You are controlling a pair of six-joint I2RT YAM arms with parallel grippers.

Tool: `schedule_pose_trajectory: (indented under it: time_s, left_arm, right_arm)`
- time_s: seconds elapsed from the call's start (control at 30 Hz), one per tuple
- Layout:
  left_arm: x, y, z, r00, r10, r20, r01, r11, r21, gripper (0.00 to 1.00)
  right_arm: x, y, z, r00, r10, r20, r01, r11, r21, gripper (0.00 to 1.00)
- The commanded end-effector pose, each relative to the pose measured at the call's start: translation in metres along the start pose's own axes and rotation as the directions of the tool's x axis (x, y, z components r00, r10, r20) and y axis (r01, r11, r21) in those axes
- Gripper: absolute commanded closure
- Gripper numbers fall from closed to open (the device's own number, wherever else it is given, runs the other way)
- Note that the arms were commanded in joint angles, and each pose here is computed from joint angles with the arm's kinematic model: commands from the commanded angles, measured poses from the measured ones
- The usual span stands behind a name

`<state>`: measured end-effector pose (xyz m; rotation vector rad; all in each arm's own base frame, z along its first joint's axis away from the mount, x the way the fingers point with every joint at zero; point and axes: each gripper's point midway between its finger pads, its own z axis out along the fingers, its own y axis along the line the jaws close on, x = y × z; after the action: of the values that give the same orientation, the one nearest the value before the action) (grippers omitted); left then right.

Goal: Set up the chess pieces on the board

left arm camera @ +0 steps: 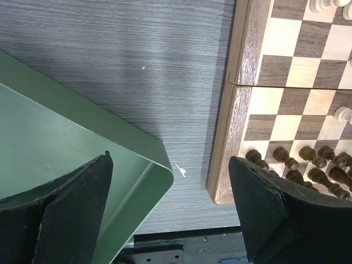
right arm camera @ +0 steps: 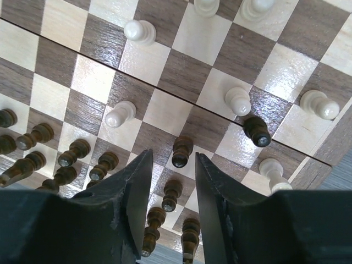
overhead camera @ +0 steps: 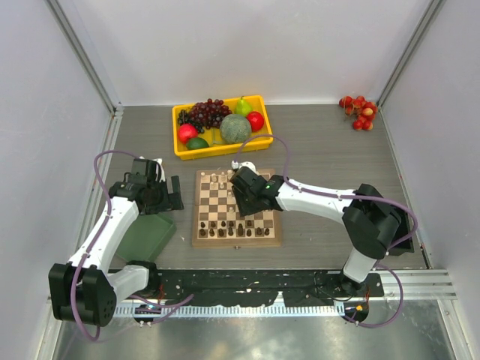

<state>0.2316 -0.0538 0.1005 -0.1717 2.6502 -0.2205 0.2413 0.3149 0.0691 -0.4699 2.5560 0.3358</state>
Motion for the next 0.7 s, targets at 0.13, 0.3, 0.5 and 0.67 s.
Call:
schedule_pose_trajectory:
  time_s: [0.13, 0.3, 0.5, 0.67]
  left_arm:
    - [-0.013, -0.006, -0.005, 0.999, 0.005, 0.053, -0.006, 1.0, 0.031, 0.07]
    - [-0.014, -0.007, -0.006, 0.999, 0.006, 0.054, -0.008, 0.999, 0.035, 0.06]
    - [-0.014, -0.006, -0.005, 0.999, 0.004, 0.049, -0.006, 0.999, 0.033, 0.07]
    - [-0.013, -0.006, -0.004, 0.999, 0.006, 0.048, -0.007, 0.999, 0.034, 0.07]
  right_arm:
    - [-0.014, 0.009, 0.001, 1.0, 0.009, 0.023, -0.009, 1.0, -0.014, 0.62]
    - [-0.014, 0.008, 0.003, 1.0, 0.003, 0.023, -0.003, 1.0, -0.004, 0.65]
    - [-0.015, 0.006, 0.003, 1.0, 0.002, 0.026, -0.002, 1.0, 0.004, 0.78]
    - [-0.024, 0.005, -0.011, 0.998, 0.005, 0.069, -0.005, 1.0, -0.003, 0.87]
